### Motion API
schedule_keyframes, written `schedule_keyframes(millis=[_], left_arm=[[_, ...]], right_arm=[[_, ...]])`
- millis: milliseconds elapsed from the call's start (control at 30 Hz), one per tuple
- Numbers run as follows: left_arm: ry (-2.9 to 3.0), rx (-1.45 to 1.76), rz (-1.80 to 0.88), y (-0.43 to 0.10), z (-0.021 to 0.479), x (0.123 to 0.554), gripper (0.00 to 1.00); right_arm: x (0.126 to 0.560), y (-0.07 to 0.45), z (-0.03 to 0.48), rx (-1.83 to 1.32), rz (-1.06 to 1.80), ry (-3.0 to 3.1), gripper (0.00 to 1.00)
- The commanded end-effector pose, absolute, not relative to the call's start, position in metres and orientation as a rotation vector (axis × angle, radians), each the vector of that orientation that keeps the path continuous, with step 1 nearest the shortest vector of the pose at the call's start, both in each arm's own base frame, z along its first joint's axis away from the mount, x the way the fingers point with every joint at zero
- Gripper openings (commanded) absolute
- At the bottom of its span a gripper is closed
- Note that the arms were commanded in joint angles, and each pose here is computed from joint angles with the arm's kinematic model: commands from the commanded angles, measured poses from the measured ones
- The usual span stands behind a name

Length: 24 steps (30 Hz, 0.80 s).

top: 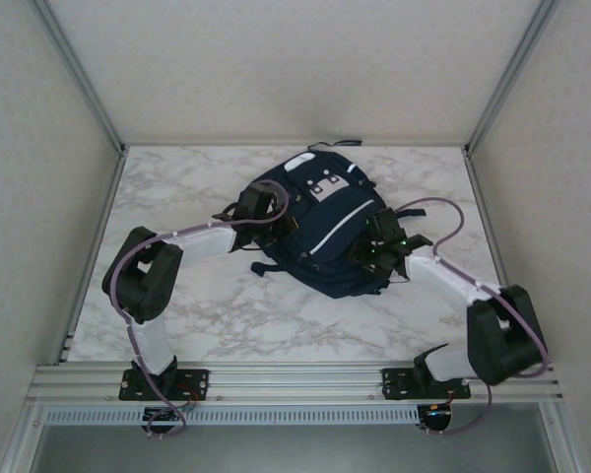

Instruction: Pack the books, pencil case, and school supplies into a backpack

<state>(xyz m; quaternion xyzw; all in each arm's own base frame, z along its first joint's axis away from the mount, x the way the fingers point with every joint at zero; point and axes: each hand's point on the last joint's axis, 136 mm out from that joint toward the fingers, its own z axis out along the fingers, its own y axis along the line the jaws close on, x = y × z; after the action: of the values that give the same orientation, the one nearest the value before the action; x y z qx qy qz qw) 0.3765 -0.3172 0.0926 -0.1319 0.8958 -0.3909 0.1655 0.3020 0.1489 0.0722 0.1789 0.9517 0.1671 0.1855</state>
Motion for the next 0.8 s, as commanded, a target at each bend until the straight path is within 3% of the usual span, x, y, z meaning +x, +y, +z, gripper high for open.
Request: schedule_keyframes(millis=[0,233,467,600,767], left_arm=[[2.510,-0.281,-1.219,-0.336,0.116,0.359,0.00],[2.497,-0.342,-1.232,-0.341,0.120,0.348,0.00],[2.422,-0.454,-1.194,-0.345,0.131,0.377,0.00],[2.384,-0.504,-1.181,-0.346,0.140,0.388,0.00],[2.355,-0.552,-1.174,-0.342,0.146,0.392,0.00]], right_arm=[[0.351,0.144,0.094,0.484,0.466,2.552,0.47],[0.372,0.134,0.135,0.392,0.376,2.550,0.49],[0.305,0.123,0.157,0.366,0.357,2.648,0.59],[0.278,0.146,0.160,0.293,0.435,2.677,0.63],[0.274,0.192,0.162,0.220,0.509,2.647,0.64]])
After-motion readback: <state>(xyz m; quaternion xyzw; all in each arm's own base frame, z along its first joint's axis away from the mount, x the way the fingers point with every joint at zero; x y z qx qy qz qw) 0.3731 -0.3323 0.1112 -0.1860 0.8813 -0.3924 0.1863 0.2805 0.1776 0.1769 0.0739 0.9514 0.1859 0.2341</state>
